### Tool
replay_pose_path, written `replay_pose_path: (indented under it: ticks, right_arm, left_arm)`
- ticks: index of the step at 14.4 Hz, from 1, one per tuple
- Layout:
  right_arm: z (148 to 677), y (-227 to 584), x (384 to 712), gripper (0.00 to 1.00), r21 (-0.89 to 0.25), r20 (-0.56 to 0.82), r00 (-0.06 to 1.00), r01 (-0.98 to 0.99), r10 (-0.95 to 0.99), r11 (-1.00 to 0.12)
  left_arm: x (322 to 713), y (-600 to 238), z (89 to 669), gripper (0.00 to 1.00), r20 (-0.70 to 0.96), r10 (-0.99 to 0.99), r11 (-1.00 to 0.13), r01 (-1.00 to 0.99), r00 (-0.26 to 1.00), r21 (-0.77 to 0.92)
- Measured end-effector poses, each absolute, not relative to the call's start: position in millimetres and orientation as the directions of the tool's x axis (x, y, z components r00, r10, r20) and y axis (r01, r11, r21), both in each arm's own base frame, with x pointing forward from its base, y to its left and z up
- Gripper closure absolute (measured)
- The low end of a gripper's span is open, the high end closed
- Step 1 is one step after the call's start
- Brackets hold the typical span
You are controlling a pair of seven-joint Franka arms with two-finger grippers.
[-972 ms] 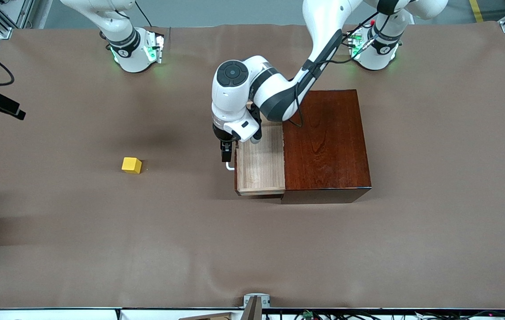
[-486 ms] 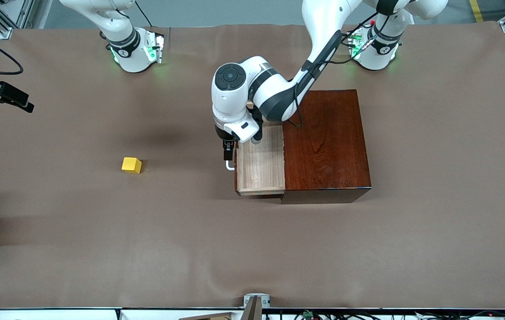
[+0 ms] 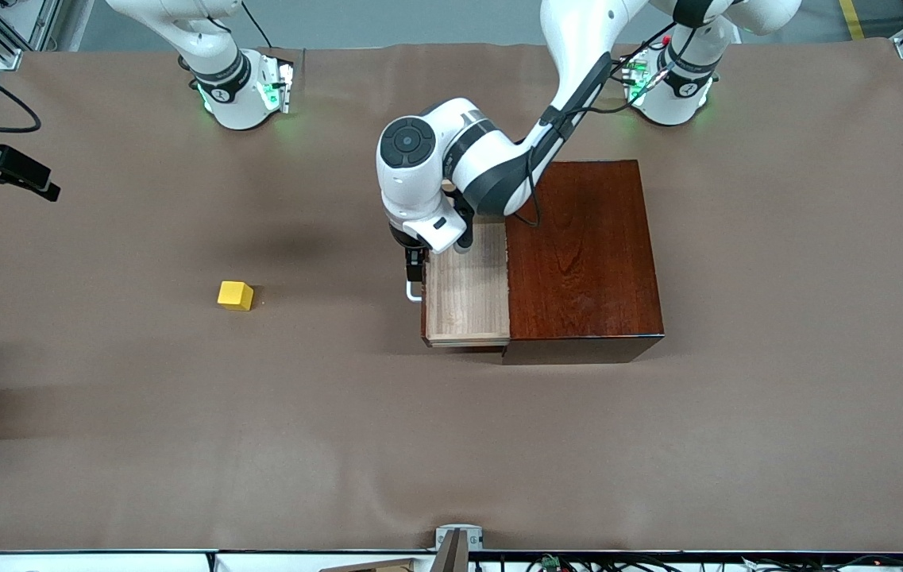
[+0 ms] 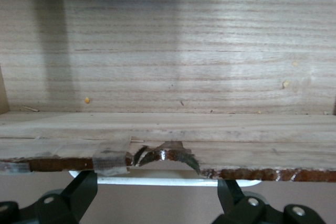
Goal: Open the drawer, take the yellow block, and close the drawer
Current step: 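Push the drawer front shut with the left gripper while the right gripper withdraws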
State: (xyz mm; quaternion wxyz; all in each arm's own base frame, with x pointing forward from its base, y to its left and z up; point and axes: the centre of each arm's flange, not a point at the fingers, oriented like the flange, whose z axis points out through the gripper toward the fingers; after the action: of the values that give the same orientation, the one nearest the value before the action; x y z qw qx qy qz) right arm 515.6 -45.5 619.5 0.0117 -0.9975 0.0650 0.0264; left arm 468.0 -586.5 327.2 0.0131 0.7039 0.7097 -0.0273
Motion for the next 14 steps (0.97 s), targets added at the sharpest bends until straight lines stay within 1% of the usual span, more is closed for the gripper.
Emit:
replay_pose_path:
  ticks: [7, 10, 14]
  right_arm:
    - [623.3, -43.8, 516.0, 0.0, -0.02, -0.046, 0.99, -0.132, -0.131, -0.991]
    - [625.6, -43.7, 516.1, 0.0, -0.02, -0.041, 0.99, -0.132, -0.131, -0.991]
    - [627.0, -43.6, 516.2, 0.0, -0.02, -0.038, 0.991, -0.132, -0.131, -0.991]
  left_arm:
    - [479.9, -570.8, 332.1, 0.0, -0.006, 0.999, 0.037, 0.998, -0.038, -0.058]
    - [487.3, -551.0, 326.6, 0.0, 0.078, 0.995, 0.067, 0.992, -0.06, -0.103]
    - [502.1, -512.0, 313.6, 0.0, 0.211, 0.973, 0.134, 0.978, -0.099, -0.162]
